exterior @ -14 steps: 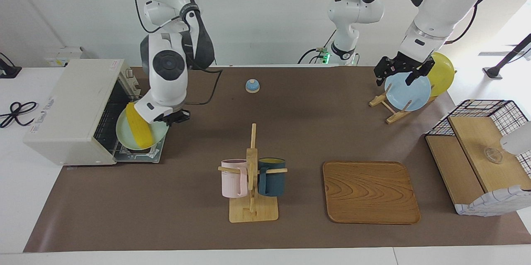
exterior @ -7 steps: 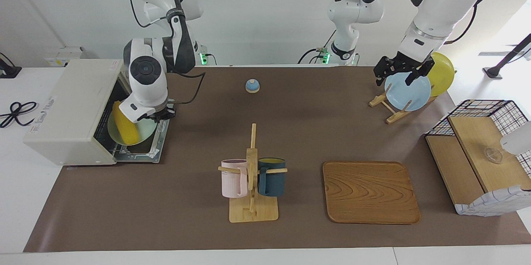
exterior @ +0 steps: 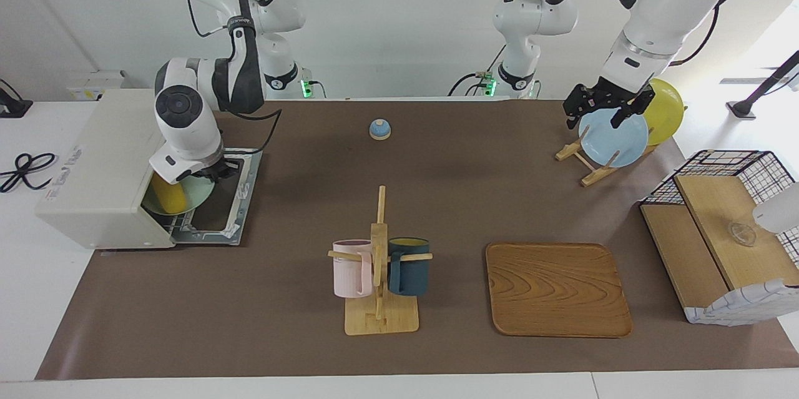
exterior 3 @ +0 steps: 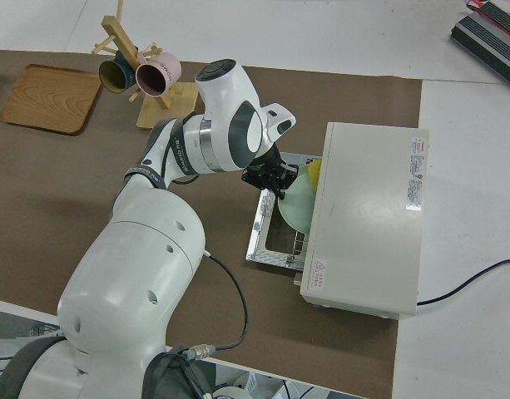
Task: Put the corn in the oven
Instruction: 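Carry the plate with corn into the open toaster oven with the right gripper, then release the plate inside the oven and draw the right gripper back out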
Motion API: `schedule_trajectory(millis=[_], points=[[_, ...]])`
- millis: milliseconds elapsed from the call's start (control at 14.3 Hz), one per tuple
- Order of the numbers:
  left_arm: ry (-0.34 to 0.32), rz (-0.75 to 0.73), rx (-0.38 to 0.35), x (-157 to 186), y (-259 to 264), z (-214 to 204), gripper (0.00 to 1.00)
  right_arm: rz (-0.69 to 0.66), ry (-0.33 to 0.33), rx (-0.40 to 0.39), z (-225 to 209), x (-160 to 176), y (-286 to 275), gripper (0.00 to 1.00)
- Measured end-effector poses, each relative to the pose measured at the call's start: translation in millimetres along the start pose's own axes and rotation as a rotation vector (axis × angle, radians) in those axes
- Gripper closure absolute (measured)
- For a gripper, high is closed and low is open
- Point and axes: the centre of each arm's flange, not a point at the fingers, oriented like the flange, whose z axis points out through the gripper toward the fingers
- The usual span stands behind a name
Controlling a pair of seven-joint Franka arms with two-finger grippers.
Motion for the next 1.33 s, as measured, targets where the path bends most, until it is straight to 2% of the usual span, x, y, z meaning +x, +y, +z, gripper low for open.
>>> schedule_trajectory(millis=[279,349,419,488,628,837,1047,1116,1256,1326], points=[[0.000,-0.005,0.000,0.3,-2.8,0.0,0.00,-0.008,0.015,0.009,11.0,-6.4,6.4,0.97],[0.000,-0.006,0.000,0.3,-3.1,-0.1,0.00,-0.009,0.015,0.010,11.6,-7.7,6.3,0.91],[0.000,-0.006,0.000,0.3,-3.2,-0.1,0.00,-0.010,0.014,0.010,13.2,-8.2,5.7,0.91],[0.000,-0.006,0.000,0.3,-3.2,-0.1,0.00,-0.012,0.015,0.010,13.6,-8.1,5.0,0.86],[0.000,-0.006,0.000,0.3,-3.2,-0.1,0.00,-0.020,0.023,0.008,10.7,-7.0,0.9,0.67],[0.000,-0.006,0.000,0.3,-3.2,-0.1,0.00,-0.045,0.038,0.002,-0.5,-4.2,-13.0,0.64],[0.000,-0.006,0.000,0.3,-3.2,-0.1,0.00,-0.045,0.062,0.002,-25.1,-0.9,-42.4,0.67],[0.000,-0.006,0.000,0.3,-3.2,-0.1,0.00,-0.030,0.072,0.010,-30.0,-0.8,-56.8,0.73],[0.000,-0.006,0.000,0.3,-3.2,-0.1,0.00,-0.012,0.089,0.041,-31.3,-1.3,-79.3,0.95],[0.000,-0.006,0.000,0.3,-3.2,-0.1,0.00,-0.008,0.101,0.060,-26.9,-0.6,-84.4,0.99]])
